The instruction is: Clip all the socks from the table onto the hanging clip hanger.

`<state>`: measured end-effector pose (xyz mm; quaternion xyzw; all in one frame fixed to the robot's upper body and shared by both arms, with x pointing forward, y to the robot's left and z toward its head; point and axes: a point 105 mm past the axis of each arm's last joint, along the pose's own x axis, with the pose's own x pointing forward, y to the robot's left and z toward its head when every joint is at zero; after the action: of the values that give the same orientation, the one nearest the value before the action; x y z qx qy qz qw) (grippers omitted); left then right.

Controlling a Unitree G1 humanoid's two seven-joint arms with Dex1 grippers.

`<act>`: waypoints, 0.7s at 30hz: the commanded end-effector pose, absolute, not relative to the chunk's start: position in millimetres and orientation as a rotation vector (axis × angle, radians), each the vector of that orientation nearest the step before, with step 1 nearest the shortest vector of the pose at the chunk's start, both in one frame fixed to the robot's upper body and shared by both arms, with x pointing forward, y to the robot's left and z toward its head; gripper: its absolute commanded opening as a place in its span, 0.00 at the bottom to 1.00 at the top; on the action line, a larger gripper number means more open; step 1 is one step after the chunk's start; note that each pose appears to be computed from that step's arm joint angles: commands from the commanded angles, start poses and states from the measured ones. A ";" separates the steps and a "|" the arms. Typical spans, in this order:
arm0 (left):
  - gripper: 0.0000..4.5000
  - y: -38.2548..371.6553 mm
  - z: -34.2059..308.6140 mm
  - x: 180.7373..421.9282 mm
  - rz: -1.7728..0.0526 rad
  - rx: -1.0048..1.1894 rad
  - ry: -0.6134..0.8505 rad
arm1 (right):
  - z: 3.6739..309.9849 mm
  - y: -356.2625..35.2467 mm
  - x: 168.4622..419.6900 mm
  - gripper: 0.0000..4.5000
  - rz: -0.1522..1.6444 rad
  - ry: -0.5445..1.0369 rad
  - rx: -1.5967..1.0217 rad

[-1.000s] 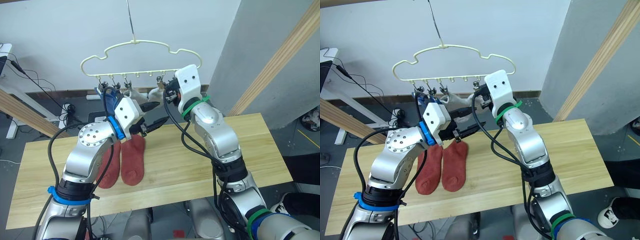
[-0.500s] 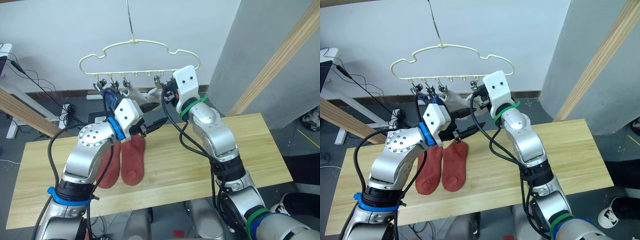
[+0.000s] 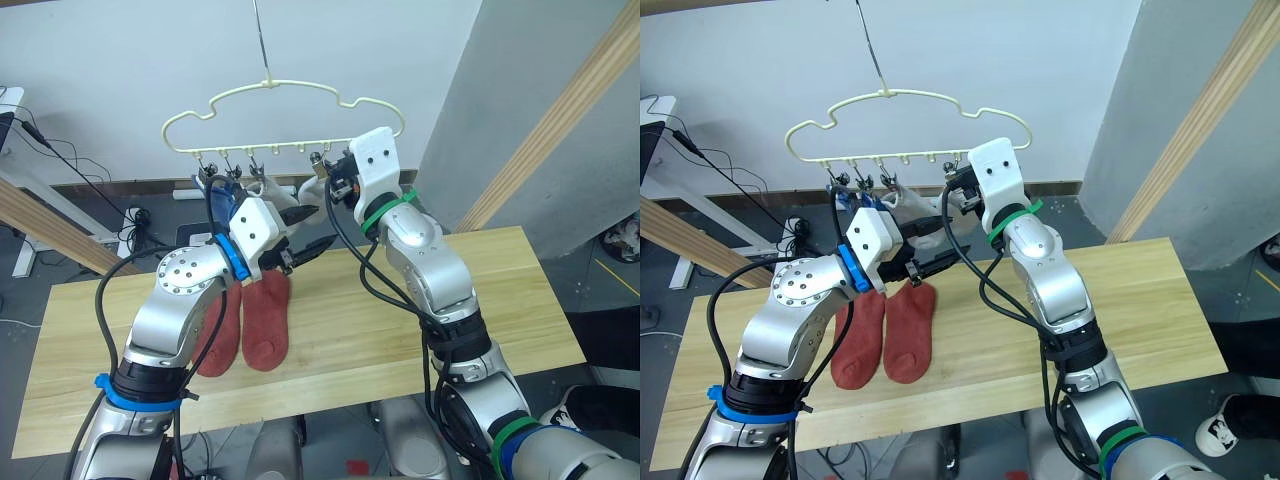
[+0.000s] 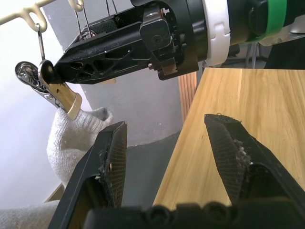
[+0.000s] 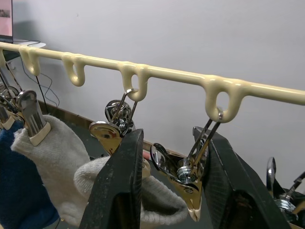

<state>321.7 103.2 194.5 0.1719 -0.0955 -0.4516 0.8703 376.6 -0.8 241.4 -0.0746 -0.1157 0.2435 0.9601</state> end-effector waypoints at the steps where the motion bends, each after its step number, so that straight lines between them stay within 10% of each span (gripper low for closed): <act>1: 0.63 99.2 203.3 315.9 -0.960 0.377 -0.250 | 260.4 2.0 371.5 0.38 0.499 -0.309 -0.140; 6: 0.63 99.2 203.3 315.9 -0.959 0.377 -0.250 | 259.9 2.1 371.5 0.38 0.499 -0.308 -0.139; 13: 0.63 101.3 198.8 315.6 -0.936 0.375 -0.246 | 261.5 -0.5 372.5 0.01 0.483 -0.319 -0.140; 21: 0.67 111.1 161.4 311.7 -0.807 0.269 -0.137 | 263.6 -3.7 374.0 0.00 0.471 -0.327 -0.143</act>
<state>313.9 109.9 160.9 0.1433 -0.0617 -0.4100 0.8986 378.2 -3.5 243.8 -0.0744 -0.1248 0.2365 0.9607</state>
